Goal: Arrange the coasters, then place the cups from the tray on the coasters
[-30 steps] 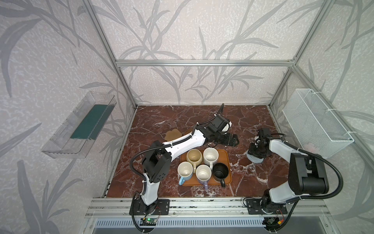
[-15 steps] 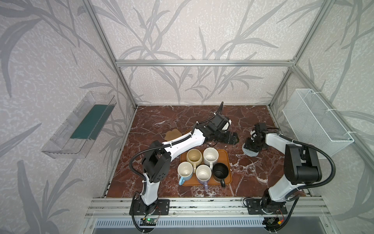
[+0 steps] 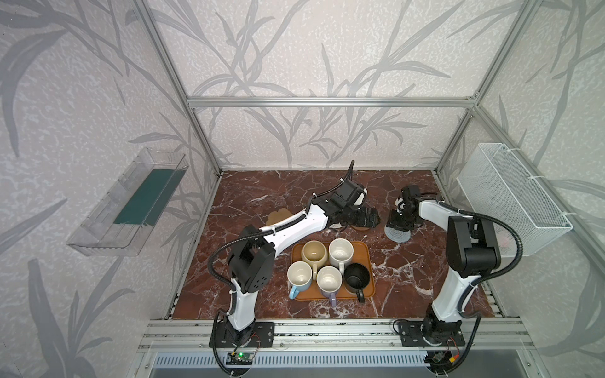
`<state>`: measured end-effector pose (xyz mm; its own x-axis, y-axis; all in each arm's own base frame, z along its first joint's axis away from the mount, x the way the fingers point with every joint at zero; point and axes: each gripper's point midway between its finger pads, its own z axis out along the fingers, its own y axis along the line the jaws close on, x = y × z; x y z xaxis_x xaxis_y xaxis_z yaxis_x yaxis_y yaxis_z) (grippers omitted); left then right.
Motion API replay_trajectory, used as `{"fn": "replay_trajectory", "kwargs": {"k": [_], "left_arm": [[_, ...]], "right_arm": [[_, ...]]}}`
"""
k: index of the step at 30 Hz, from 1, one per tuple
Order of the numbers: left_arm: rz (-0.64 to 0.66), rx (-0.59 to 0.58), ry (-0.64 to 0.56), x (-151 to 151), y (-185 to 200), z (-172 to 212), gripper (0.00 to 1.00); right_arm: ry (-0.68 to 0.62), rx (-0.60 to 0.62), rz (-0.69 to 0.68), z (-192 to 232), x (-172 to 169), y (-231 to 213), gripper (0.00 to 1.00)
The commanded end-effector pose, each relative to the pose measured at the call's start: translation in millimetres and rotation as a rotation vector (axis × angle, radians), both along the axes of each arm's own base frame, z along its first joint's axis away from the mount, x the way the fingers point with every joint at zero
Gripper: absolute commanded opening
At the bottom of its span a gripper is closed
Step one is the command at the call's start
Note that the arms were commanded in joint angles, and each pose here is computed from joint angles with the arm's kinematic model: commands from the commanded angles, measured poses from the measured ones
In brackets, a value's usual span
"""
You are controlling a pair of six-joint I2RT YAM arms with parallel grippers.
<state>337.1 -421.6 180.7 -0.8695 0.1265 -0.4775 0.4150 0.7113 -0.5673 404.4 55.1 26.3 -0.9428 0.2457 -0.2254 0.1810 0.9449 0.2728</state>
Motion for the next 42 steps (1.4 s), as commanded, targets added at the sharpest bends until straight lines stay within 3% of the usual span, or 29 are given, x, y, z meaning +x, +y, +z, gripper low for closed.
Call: {"fn": "replay_trajectory", "kwargs": {"k": [1,8,20,32,42], "left_arm": [[0.019,-0.002,-0.032,5,6,17,0.96],[0.021,-0.004,-0.022,3,7,16,0.96],[0.021,-0.012,-0.040,3,8,21,0.96],[0.021,-0.020,-0.031,0,9,19,0.96],[0.023,-0.015,-0.029,-1,11,16,0.96]], "right_arm": [[0.046,0.008,0.056,-11,-2,17,0.37],[0.017,-0.045,0.056,-1,0,16,0.37],[-0.078,-0.019,0.059,23,8,19,0.37],[-0.006,-0.048,0.042,9,-22,11,0.38],[0.022,-0.033,0.047,-6,-16,14,0.37]]}}
